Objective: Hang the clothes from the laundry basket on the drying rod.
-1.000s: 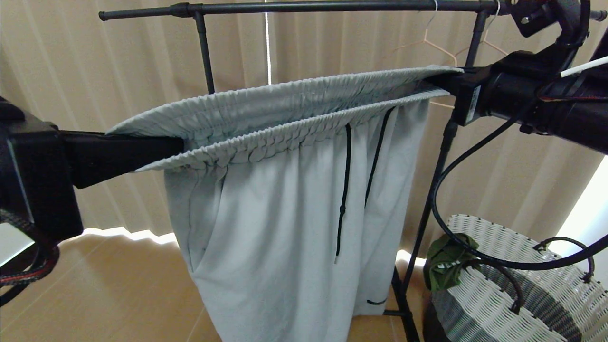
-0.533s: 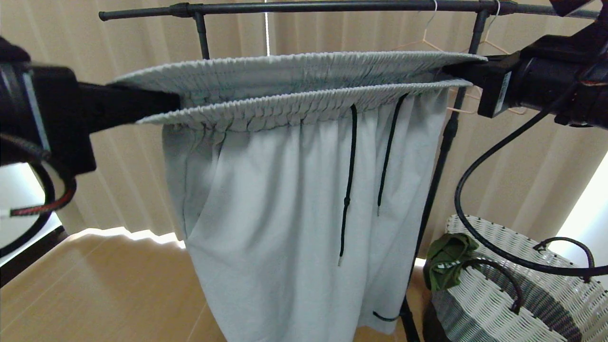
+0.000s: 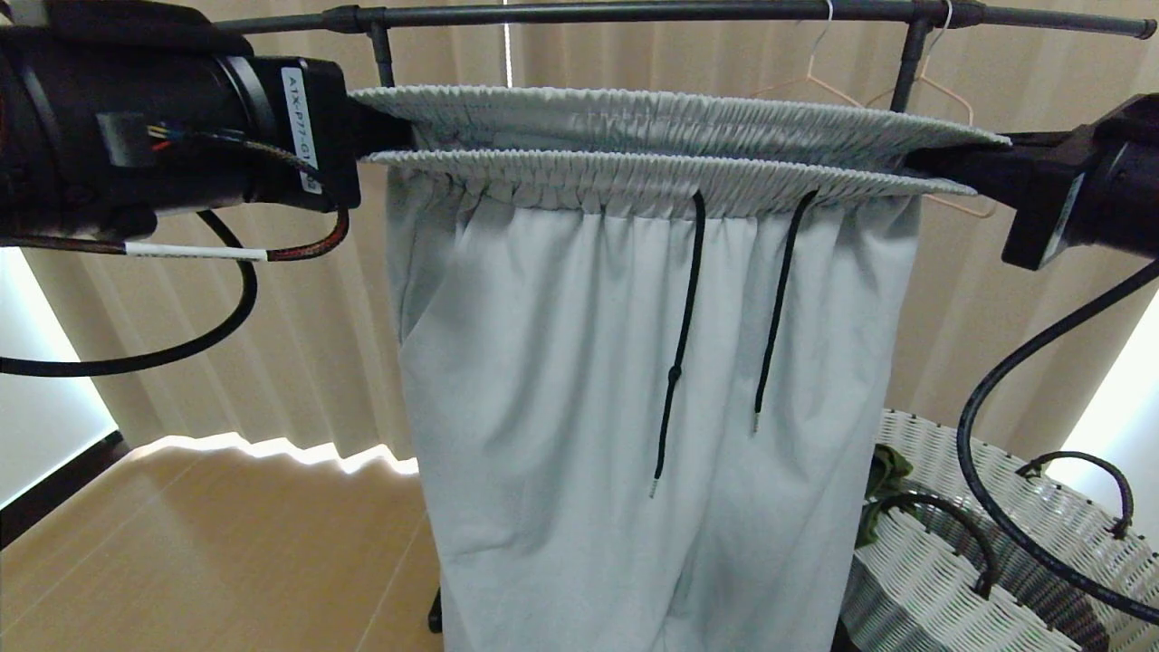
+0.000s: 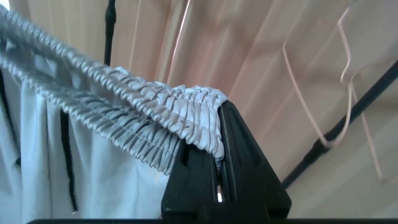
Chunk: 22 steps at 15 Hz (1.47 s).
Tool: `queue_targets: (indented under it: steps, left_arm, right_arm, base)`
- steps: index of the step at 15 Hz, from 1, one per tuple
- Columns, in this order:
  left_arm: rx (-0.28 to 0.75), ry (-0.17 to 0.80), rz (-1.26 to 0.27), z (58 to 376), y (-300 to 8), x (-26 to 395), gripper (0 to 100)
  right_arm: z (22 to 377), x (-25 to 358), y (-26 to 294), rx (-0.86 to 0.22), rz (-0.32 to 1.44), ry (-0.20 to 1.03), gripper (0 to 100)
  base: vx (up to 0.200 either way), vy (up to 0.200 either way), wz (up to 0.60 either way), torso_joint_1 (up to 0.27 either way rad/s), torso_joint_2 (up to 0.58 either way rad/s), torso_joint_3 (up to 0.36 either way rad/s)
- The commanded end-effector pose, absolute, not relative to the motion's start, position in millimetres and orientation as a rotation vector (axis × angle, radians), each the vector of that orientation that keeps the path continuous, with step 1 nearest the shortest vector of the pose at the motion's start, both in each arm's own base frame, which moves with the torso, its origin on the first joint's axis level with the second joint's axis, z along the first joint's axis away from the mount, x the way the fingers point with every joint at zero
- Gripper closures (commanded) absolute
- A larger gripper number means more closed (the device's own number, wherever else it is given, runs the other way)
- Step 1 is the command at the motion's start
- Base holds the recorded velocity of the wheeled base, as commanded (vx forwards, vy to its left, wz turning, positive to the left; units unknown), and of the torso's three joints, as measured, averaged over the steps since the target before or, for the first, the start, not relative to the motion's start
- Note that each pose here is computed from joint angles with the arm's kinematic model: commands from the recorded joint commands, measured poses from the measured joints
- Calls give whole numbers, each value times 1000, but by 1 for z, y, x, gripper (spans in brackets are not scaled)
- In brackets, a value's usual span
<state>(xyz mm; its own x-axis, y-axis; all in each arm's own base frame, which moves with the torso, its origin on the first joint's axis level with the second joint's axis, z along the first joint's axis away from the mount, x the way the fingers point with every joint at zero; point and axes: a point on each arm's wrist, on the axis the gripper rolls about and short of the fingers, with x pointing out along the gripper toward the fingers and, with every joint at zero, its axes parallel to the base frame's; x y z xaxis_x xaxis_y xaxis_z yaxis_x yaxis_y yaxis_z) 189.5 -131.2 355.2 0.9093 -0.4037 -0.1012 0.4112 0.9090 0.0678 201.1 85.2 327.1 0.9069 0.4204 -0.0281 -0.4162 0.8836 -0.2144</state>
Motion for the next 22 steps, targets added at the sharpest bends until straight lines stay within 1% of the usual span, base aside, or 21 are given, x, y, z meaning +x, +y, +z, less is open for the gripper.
queue_targets:
  steps: [1, 4, 6, 10, 16, 17, 21, 22]
  left_arm:
    - [84, 67, -419, 354, -135, 196, 100]
    - [79, 53, -419, 355, -135, 196, 100]
    - [86, 67, -419, 351, -136, 197, 100]
    - [79, 51, -417, 352, -135, 196, 100]
    - [83, 57, -416, 349, -135, 196, 100]
    - [83, 57, -416, 349, -135, 196, 100]
    - [85, 66, -414, 344, -137, 200, 100]
    - [84, 60, -414, 341, -139, 202, 100]
  right_arm:
    - [329, 195, 84, -219, 439, -33, 100]
    - [337, 195, 84, -215, 436, -54, 100]
    - [334, 195, 83, -216, 437, -47, 100]
    - [334, 195, 83, -216, 436, -45, 100]
    - [327, 194, 83, -223, 442, -17, 100]
    - [327, 192, 83, -223, 443, -7, 0]
    - [324, 179, 78, -220, 454, -19, 0]
    - [317, 174, 79, -219, 469, -5, 0]
  base:
    - [0, 0, 0, 0, 0, 0]
    - [0, 0, 0, 0, 0, 0]
    - [0, 0, 0, 0, 0, 0]
    - [0, 0, 0, 0, 0, 0]
    - [0, 0, 0, 0, 0, 0]
    - [0, 0, 0, 0, 0, 0]
    - [0, 0, 0, 0, 0, 0]
    - [0, 0, 0, 0, 0, 0]
